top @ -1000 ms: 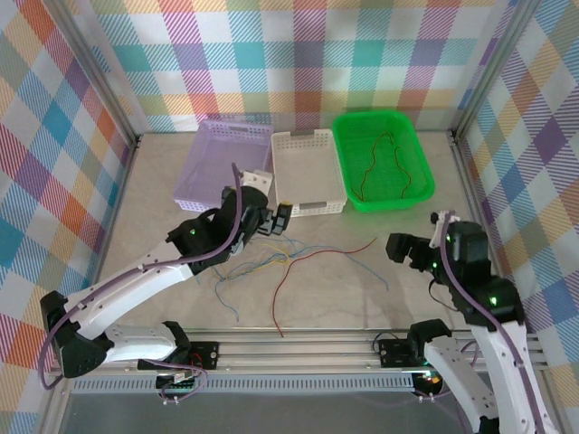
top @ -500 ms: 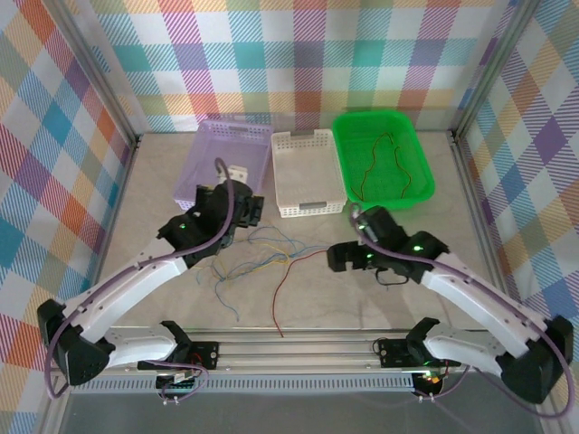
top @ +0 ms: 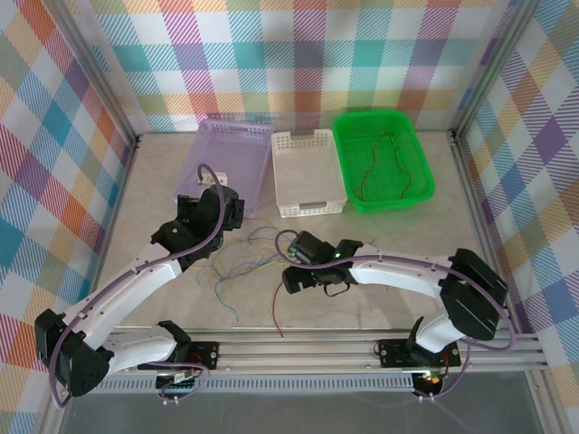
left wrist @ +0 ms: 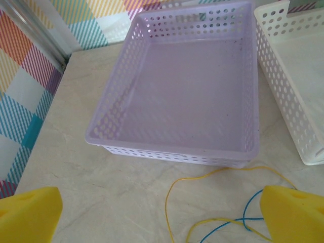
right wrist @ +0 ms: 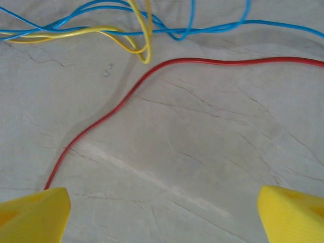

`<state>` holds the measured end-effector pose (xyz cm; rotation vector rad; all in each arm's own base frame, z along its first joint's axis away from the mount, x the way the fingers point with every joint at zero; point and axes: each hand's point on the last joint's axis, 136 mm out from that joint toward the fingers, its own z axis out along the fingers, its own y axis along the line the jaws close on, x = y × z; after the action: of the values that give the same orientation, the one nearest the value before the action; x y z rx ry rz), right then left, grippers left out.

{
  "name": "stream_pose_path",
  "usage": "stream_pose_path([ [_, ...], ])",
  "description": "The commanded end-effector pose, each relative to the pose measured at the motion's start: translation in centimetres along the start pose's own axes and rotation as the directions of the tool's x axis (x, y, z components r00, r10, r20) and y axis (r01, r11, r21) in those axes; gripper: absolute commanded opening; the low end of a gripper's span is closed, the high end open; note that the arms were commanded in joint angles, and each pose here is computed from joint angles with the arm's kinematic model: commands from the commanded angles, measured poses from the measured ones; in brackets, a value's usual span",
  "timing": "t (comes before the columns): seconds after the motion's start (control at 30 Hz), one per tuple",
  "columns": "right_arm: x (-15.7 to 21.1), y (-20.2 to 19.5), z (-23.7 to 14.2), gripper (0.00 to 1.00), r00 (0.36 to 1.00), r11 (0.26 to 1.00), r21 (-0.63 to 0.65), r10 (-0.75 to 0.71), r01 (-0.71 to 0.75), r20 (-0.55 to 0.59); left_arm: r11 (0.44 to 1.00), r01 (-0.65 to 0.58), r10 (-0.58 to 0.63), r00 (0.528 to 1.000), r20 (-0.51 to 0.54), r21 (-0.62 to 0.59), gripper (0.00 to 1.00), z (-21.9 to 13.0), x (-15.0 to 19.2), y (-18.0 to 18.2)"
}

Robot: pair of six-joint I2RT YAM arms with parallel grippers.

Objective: Untangle the cables

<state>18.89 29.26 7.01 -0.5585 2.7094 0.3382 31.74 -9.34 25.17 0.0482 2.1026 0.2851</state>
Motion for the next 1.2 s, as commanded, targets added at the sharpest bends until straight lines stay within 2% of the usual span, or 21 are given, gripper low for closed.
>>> stream_pose_path([
  [0.0,-1.9,1.3,0.6,0.93,0.997,0.999,0.0,0.044,-0.044,0.062,0.998,0.06,-0.06,0.998,0.033,0.001,1.0,-0.4,-0.9,0.7],
  [0.23,-2.3,1.6,2.7,0.84,0.992,0.994,0.054,0.085,-0.09,0.093,0.998,0.07,-0.07,0.997,0.041,0.006,1.0,-0.5,-1.0,0.9],
  [0.5,-2.9,2.3,4.8,0.69,0.987,0.988,0.066,0.133,-0.139,0.085,0.997,0.072,-0.072,0.997,0.033,0.019,1.0,-0.3,-1.0,0.7],
  [0.97,-2.7,1.3,7.4,0.48,0.975,0.966,0.146,0.201,-0.213,0.091,0.996,0.08,-0.081,0.996,0.037,0.031,1.0,-0.5,-1.1,0.7],
  [1.17,-2.4,1.5,8.4,0.35,0.973,0.961,0.156,0.221,-0.229,0.072,0.996,0.08,-0.081,0.996,0.037,0.037,1.0,-0.5,-1.1,0.6],
])
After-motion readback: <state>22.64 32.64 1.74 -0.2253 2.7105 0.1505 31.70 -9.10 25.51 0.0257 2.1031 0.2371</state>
